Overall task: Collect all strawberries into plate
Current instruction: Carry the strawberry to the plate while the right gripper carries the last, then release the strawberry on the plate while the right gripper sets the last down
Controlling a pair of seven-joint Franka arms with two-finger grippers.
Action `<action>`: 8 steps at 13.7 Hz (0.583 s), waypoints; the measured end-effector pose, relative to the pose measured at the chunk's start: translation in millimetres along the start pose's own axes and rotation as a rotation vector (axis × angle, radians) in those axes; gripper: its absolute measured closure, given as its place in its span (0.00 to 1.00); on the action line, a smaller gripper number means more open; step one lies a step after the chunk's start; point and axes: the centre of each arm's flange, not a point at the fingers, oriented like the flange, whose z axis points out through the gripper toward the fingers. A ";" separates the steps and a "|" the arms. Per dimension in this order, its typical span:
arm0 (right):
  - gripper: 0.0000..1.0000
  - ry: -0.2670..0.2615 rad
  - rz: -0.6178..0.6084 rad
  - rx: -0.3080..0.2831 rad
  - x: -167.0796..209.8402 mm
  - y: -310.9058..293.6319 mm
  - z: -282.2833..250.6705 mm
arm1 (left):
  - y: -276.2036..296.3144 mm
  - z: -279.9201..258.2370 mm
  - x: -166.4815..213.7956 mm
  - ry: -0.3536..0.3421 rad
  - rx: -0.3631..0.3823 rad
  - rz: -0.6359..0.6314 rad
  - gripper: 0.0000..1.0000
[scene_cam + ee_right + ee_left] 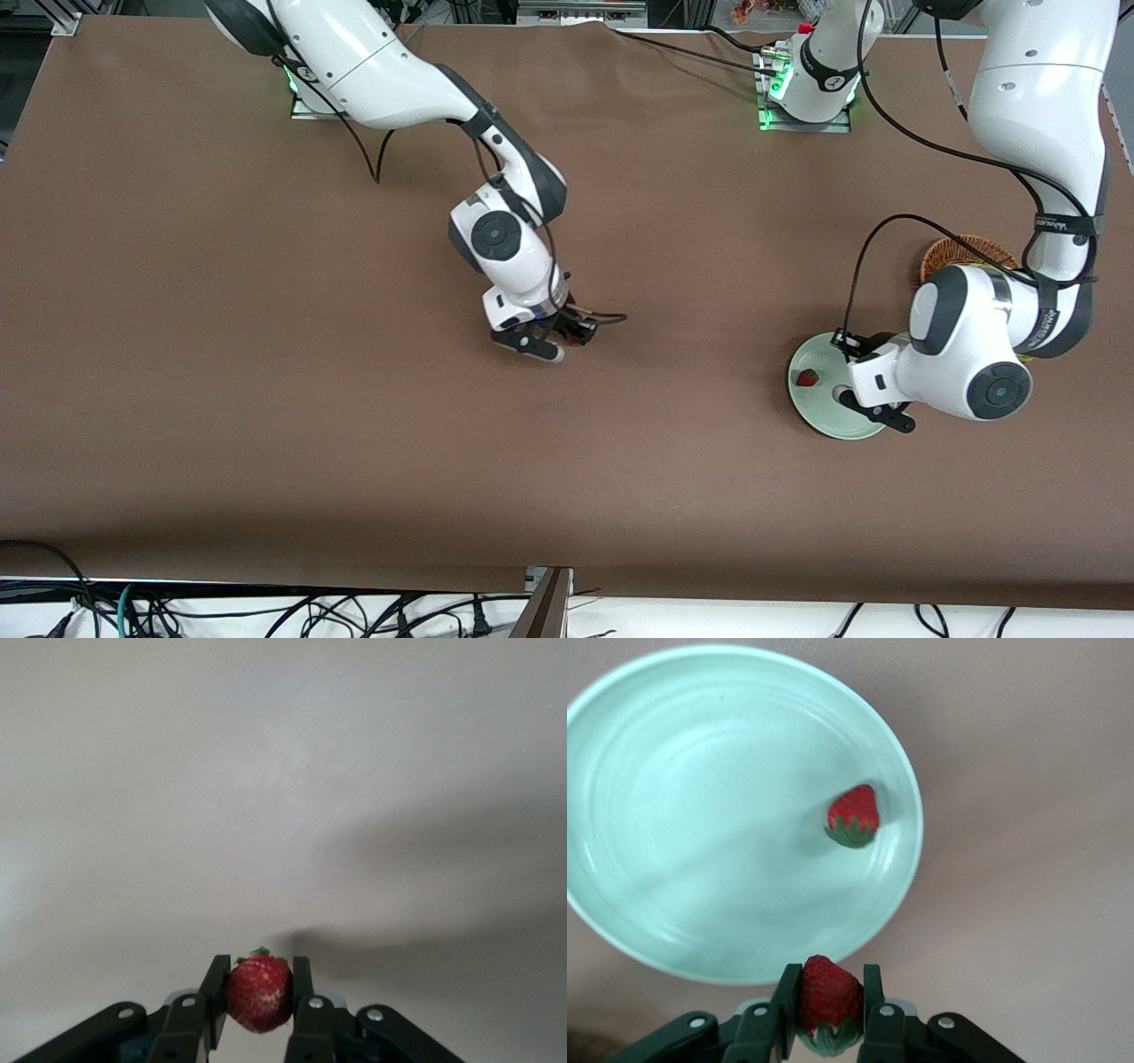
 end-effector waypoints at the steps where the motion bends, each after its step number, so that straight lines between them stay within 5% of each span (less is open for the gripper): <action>1: 0.67 -0.003 -0.001 0.005 -8.4 -6.6 3.9 | -4.8 7.3 5.1 0.026 0.012 0.066 0.68; 3: 0.65 -0.009 -0.001 0.005 -17.8 -11.0 13.8 | -9.2 22.3 14.6 0.074 0.043 0.185 0.68; 7: 0.22 -0.006 -0.001 0.004 -16.8 -8.9 21.9 | -10.7 43.3 16.8 0.072 0.044 0.255 0.68; 8: 0.13 0.000 -0.002 0.008 -13.5 -10.3 19.3 | -10.6 44.1 16.7 0.072 0.044 0.258 0.62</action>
